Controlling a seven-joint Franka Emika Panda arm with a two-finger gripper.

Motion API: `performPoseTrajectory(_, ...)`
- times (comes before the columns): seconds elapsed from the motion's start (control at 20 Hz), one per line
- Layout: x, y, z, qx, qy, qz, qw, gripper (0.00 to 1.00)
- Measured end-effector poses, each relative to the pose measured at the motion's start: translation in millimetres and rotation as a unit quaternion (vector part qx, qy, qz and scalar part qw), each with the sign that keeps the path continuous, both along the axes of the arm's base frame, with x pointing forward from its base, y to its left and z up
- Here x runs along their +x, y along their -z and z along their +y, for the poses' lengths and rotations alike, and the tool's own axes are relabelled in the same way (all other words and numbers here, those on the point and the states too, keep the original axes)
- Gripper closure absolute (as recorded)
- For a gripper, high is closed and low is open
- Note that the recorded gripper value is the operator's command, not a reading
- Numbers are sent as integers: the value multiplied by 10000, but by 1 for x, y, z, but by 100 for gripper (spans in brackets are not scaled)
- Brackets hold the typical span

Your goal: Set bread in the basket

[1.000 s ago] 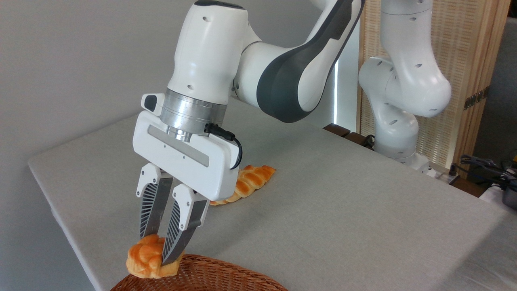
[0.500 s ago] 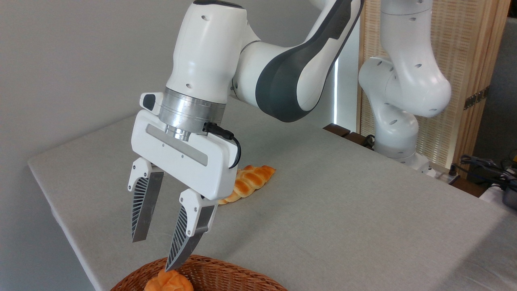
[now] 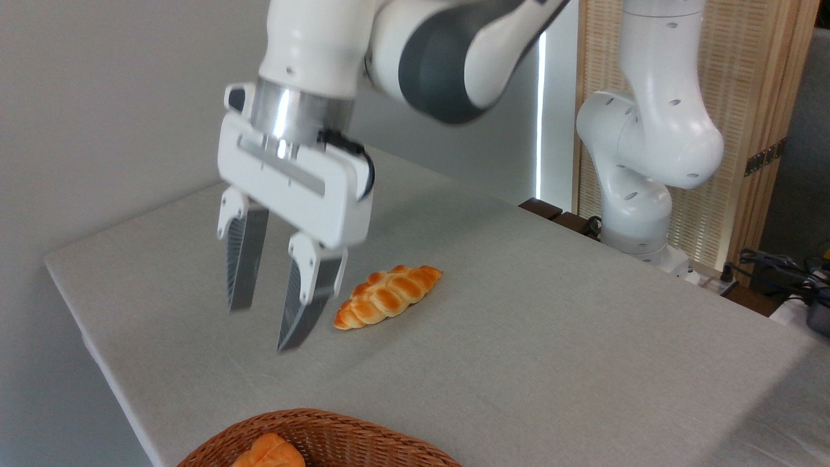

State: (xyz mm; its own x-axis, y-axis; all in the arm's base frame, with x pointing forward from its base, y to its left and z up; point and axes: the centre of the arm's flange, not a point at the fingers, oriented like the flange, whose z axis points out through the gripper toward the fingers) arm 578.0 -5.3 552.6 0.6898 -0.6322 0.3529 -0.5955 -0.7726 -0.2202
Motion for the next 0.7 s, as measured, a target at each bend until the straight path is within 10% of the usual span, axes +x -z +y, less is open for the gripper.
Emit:
performPoseTrajectory(0.35, -52, -26, -47, -54, 367, 1027, 9940, 0)
performPoseTrajectory(0.7, -67, -12, -52, 385, 154, 1697, 9846, 0)
